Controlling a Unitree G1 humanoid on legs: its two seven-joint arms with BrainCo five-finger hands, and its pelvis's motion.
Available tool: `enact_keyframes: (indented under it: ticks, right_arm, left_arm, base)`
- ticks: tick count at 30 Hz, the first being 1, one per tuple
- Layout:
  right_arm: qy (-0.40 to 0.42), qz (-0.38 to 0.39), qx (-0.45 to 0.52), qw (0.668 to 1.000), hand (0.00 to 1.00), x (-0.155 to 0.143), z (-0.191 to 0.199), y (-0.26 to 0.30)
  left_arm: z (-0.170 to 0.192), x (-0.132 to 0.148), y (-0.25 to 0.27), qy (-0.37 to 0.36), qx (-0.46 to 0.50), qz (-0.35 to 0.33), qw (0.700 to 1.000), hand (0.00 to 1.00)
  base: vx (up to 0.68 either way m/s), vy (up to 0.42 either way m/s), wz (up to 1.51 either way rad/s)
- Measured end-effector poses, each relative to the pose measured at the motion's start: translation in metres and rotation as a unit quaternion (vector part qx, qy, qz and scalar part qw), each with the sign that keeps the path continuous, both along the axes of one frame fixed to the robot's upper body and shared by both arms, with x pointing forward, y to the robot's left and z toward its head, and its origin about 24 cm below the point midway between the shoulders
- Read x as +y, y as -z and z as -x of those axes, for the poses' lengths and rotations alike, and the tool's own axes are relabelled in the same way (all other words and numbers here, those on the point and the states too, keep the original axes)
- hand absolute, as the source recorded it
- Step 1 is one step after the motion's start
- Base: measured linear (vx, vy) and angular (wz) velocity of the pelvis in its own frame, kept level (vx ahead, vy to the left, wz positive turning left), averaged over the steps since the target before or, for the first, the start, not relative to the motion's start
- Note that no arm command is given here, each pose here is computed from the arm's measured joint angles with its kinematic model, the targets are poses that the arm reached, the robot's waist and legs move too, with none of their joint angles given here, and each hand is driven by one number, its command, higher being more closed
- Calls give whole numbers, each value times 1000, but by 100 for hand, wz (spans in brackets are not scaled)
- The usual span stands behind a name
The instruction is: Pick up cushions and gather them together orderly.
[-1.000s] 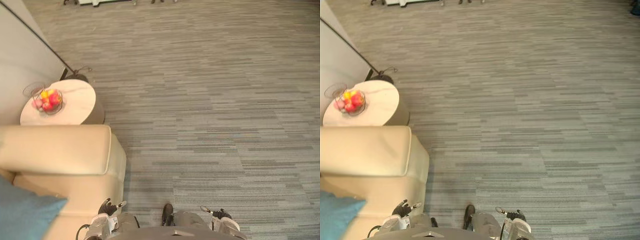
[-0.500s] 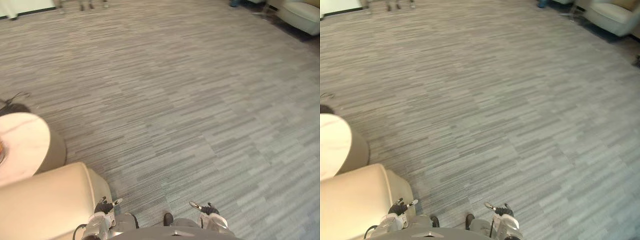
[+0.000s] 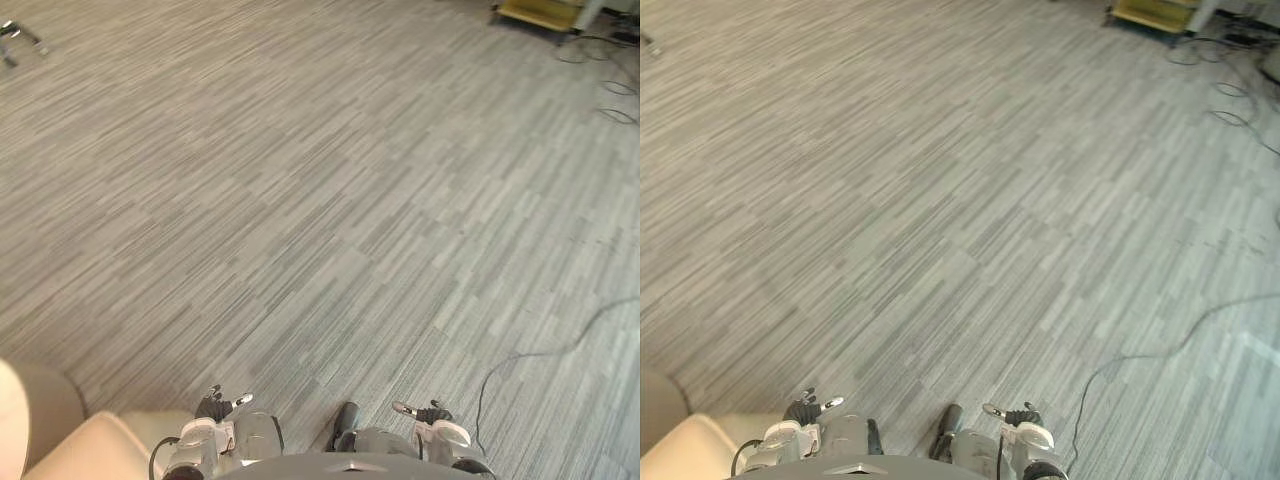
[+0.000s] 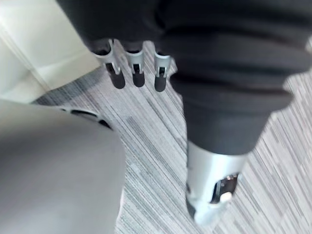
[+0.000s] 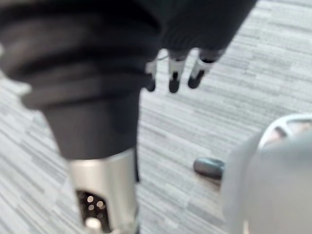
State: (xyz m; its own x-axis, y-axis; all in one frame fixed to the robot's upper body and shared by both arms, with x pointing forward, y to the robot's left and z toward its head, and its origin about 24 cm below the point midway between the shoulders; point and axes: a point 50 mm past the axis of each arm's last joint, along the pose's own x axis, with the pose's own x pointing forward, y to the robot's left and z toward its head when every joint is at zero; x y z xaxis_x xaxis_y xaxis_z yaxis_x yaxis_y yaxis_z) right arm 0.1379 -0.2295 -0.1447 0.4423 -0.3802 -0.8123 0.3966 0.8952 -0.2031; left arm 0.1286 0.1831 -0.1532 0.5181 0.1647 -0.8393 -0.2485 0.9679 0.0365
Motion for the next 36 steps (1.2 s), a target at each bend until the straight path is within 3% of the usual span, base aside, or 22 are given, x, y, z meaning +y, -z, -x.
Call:
enact_keyframes:
  ticks: [6,11,17,23,32,36]
  right_arm:
    - [-6,6,-2,1000,0,1,0,-1]
    - [-3,-19,-7,1000,0,21,3,3]
    - [11,-32,5,999,0,28,22,8]
    - [3,-23,-31,999,0,24,7,0]
    - [-4,-9,-52,999,0,10,-9,-8]
    - [10,-14,-49,999,0,10,-6,-6]
  left_arm:
    - [7,2,2,-19,5,4,1000,0]
    - [10,20,0,-35,5,-12,999,0]
    - [38,27,7,-45,45,-17,998,0]
    - [27,29,3,-30,31,-24,999,0]
    - [8,-7,4,2,20,14,1000,0]
    - [11,-11,5,-18,23,24,999,0]
  base:
    - [145,116,-109]
    - [307,67,-44]
    - [322,136,-19]
    - [464,-8,10]
    - [576,-231,9]
    - [575,-248,12]
